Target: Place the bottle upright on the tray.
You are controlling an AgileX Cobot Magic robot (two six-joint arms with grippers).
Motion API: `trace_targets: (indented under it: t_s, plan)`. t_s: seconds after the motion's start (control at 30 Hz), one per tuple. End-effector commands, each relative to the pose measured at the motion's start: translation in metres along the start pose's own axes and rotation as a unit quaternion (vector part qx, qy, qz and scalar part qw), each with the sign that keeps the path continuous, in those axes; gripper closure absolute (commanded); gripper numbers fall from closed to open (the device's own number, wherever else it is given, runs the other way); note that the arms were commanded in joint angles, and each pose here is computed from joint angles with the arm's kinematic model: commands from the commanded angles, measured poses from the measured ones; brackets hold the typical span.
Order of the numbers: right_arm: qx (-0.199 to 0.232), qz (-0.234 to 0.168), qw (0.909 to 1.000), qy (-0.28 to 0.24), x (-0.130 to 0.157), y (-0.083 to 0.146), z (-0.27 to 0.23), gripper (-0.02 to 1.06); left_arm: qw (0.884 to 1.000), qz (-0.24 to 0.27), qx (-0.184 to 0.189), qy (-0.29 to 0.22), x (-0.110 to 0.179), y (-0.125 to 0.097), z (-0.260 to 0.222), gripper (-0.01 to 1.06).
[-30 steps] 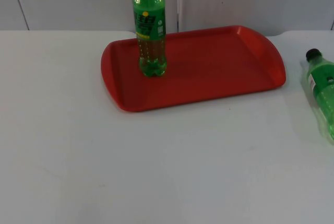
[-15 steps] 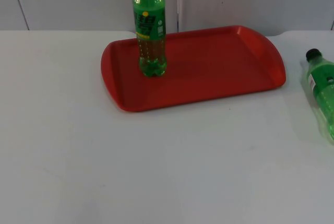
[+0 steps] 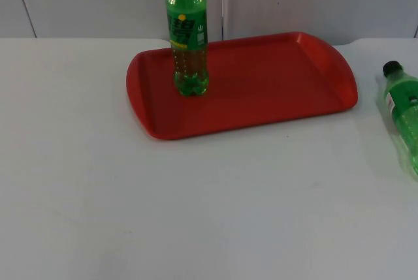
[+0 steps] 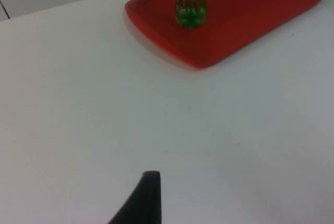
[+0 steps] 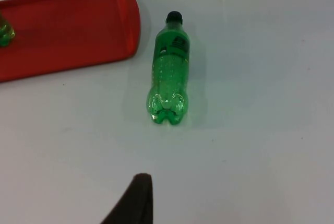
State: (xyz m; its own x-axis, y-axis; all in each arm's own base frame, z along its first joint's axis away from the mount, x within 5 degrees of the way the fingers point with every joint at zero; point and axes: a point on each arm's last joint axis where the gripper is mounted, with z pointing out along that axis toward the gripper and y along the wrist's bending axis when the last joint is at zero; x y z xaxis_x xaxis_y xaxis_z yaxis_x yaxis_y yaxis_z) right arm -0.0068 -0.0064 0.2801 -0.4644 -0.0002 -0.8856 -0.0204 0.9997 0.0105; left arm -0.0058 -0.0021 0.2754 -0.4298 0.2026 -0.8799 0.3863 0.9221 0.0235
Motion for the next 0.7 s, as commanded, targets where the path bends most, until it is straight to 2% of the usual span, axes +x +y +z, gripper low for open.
trace_targets:
  t_s: [0.0,0.17,0.27,0.37,0.67]
  plan:
    - [0.001,0.001,1.0000,-0.005,0.000,0.001,-0.001,-0.01,1.000,0.000,-0.001,0.000,0.001,0.000,0.000,0.00]
    - [0.000,0.002,0.9999,-0.013,-0.002,0.001,-0.002,-0.01,1.000,0.000,-0.001,0.000,0.001,0.000,0.000,0.00]
    - [-0.002,0.002,0.9994,-0.036,-0.015,0.001,-0.006,-0.01,1.000,0.000,-0.001,0.000,0.001,0.000,0.000,0.00]
    - [-0.002,0.001,0.9996,-0.029,-0.029,0.002,-0.004,-0.01,1.000,0.000,-0.001,0.000,0.001,0.000,0.000,0.00]
    - [0.000,-0.005,0.9989,0.046,-0.094,0.007,0.033,-0.01,1.000,0.001,-0.002,0.000,0.001,0.000,0.000,0.00]
